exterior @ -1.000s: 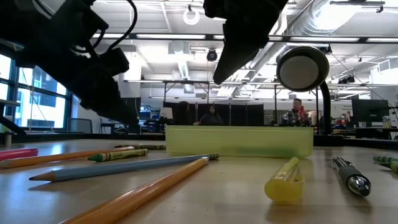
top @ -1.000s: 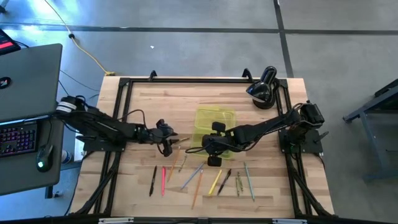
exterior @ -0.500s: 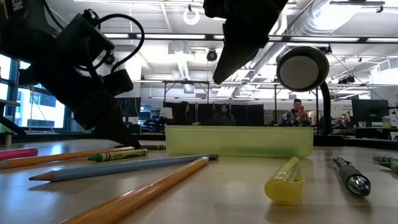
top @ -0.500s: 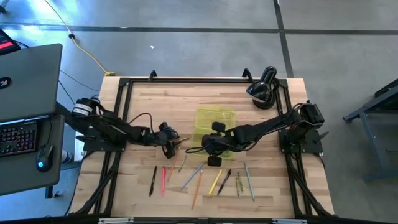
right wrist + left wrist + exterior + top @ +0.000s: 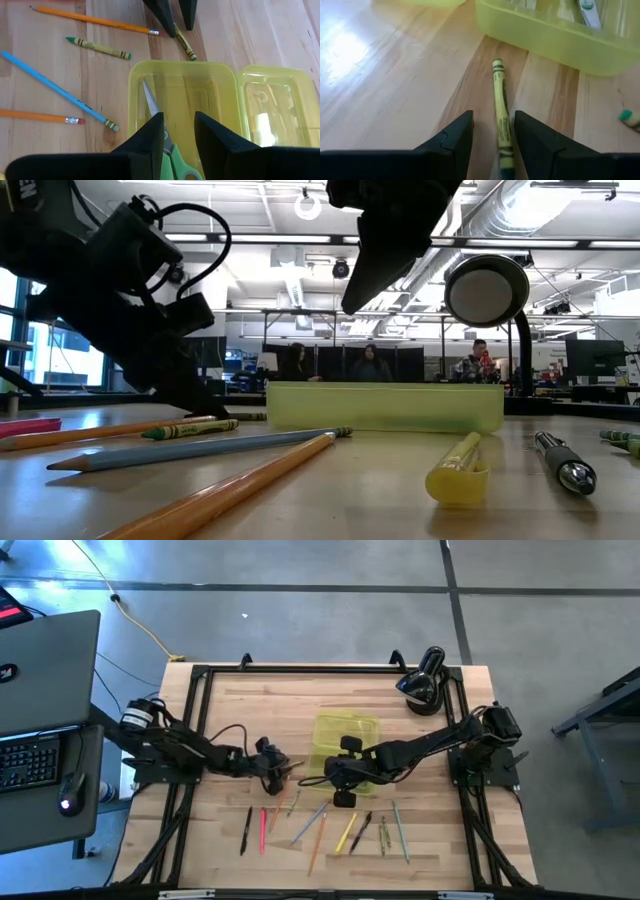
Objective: Pick & place school supplies into a supply box
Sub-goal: Put the green crayon into the yellow supply box
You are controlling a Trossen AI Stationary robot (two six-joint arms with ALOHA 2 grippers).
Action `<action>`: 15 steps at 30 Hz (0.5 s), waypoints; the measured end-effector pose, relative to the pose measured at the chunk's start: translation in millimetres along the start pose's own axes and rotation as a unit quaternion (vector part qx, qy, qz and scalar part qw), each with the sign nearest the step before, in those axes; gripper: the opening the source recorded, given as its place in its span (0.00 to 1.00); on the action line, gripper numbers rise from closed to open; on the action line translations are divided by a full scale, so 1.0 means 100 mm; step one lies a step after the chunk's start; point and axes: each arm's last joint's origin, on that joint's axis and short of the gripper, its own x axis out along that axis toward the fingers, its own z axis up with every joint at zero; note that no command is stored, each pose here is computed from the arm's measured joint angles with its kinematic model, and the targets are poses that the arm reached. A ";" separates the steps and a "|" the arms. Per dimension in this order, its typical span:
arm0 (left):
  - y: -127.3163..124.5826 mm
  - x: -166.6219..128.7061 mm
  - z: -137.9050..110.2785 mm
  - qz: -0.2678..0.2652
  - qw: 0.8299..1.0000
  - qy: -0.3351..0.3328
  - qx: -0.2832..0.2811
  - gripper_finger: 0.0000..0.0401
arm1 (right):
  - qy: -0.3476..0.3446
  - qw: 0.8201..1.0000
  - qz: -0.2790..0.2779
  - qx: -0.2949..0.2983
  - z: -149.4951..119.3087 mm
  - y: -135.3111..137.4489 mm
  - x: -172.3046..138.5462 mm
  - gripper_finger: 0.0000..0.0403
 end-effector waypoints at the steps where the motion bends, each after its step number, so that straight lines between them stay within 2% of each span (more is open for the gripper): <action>1: 0.00 0.01 0.00 -0.001 1.000 -0.004 -0.001 0.45 | 0.000 1.000 0.000 0.000 0.00 0.00 0.00 0.22; 9: -0.04 0.09 0.05 -0.012 0.997 -0.072 0.000 0.45 | 0.000 1.000 0.000 -0.008 0.00 0.00 0.00 0.22; 15: -0.04 0.24 -0.11 0.022 0.996 -0.073 -0.054 0.45 | 0.000 1.000 0.000 -0.008 0.00 0.00 0.00 0.22</action>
